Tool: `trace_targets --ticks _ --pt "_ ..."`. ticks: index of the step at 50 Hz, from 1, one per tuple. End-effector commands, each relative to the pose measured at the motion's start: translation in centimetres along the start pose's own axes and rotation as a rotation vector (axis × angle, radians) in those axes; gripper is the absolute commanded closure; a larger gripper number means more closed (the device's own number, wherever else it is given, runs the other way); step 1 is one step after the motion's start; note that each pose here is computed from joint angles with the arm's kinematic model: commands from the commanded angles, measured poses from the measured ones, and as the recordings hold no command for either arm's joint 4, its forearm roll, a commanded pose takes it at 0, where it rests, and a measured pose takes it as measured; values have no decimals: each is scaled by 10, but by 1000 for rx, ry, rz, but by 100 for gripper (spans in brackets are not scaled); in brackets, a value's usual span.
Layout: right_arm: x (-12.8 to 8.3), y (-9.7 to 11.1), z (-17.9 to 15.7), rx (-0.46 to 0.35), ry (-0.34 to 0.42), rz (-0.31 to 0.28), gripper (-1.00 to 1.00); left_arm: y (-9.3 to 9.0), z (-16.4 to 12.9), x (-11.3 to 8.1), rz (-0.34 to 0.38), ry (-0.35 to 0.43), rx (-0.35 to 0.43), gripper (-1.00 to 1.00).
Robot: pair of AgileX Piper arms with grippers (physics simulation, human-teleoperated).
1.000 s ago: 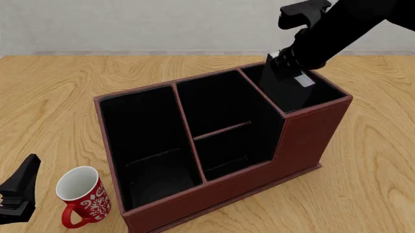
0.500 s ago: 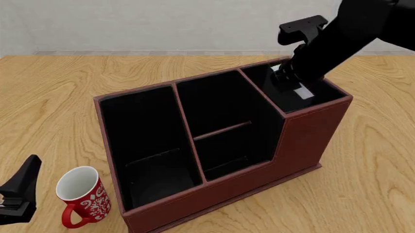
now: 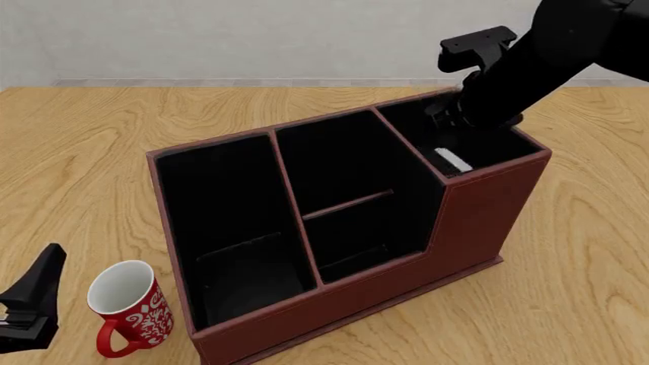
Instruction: Pick up the book and place it in the right compartment of the caddy.
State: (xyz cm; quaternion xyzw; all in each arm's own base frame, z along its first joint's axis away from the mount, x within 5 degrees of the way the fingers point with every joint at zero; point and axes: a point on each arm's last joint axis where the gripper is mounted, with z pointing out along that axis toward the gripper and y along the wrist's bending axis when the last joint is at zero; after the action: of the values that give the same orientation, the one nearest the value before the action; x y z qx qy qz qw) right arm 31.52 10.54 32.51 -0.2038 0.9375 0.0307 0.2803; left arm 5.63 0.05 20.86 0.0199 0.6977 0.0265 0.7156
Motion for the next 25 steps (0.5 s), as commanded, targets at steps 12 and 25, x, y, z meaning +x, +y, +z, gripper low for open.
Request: trace_targets --ticks 12,25 --pt "-2 -4 -5 7 -12 -5 -100 0 0 0 -1 -2 2 -100" --pt "-8 -7 -28 16 -37 -18 -100 0 0 -3 -6 -10 4 -100"
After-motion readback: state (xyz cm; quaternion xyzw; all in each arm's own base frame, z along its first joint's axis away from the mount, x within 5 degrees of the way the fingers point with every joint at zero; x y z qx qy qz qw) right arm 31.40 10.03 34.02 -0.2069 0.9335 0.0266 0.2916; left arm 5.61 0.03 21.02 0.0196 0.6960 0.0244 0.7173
